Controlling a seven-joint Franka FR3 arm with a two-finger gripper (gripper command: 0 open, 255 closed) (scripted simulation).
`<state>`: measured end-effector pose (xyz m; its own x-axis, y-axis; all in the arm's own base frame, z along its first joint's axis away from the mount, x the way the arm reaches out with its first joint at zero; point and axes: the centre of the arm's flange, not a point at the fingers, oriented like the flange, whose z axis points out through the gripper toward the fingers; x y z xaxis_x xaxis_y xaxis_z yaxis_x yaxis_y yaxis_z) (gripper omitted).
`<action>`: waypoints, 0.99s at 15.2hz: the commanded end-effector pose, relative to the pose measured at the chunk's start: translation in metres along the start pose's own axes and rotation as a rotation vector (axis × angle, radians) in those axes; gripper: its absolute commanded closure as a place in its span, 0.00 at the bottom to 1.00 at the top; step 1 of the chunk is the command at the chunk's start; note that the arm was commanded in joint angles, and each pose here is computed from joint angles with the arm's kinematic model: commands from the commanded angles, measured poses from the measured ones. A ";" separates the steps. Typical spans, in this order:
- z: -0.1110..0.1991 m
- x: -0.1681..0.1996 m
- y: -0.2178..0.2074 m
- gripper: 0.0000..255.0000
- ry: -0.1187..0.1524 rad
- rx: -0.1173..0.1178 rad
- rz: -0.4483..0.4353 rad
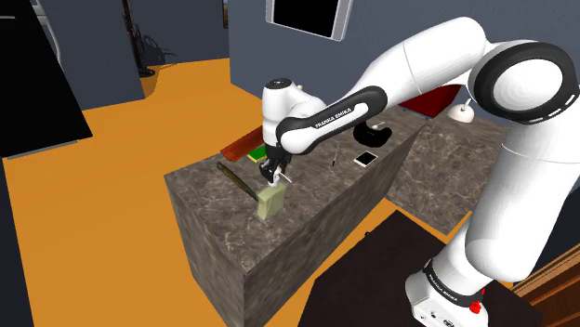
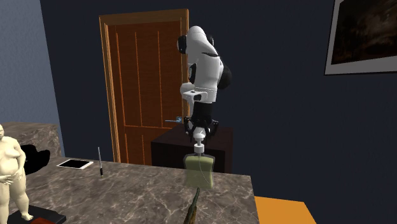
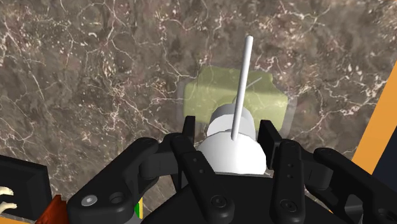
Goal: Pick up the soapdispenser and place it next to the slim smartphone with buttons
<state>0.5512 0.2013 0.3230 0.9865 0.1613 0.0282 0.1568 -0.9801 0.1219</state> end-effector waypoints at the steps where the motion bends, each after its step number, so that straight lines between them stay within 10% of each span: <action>1: 0.000 0.000 0.000 1.00 0.000 0.000 0.000; 15: -0.073 0.002 0.009 1.00 0.000 0.000 0.000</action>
<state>0.5508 0.2016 0.3918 0.9865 0.1613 0.0276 0.1568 -0.9801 0.1220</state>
